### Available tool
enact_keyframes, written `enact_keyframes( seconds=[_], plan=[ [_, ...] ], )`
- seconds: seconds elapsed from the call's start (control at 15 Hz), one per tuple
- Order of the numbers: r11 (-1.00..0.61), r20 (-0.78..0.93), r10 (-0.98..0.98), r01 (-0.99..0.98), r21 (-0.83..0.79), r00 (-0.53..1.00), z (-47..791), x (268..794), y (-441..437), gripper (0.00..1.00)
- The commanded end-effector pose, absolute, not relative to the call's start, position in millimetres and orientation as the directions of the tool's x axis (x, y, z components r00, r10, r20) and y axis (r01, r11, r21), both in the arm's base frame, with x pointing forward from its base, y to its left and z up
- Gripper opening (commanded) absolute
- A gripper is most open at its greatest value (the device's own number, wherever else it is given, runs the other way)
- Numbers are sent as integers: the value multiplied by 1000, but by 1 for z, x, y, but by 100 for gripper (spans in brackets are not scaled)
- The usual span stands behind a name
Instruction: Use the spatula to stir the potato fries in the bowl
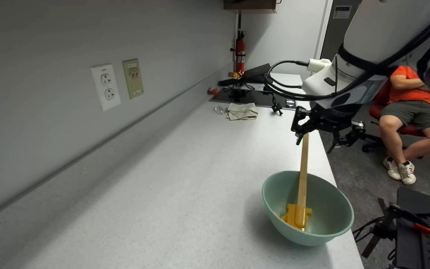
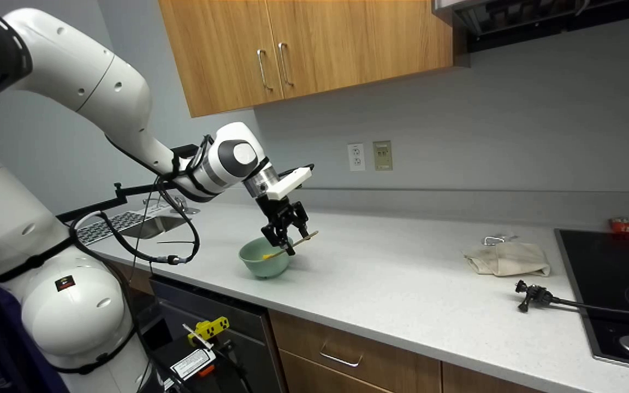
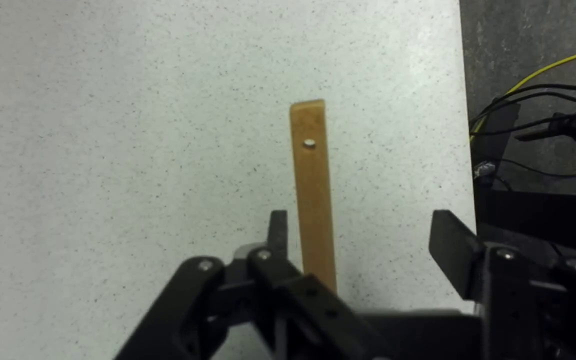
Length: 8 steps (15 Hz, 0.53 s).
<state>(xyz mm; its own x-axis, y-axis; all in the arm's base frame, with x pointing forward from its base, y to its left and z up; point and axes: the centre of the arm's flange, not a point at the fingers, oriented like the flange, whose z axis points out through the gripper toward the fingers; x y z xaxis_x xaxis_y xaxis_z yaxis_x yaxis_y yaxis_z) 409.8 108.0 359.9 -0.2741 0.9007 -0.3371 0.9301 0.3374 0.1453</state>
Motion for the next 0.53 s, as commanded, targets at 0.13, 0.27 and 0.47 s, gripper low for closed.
enact_keyframes(
  seconds=[0.13,0.27,0.47],
  plan=[
    [361,-366,887,917,172,-281,368,402,106,28],
    [364,-366,887,914,182,-280,372,402,108,13],
    [377,-375,883,902,211,-282,377,404,114,1]
  ],
)
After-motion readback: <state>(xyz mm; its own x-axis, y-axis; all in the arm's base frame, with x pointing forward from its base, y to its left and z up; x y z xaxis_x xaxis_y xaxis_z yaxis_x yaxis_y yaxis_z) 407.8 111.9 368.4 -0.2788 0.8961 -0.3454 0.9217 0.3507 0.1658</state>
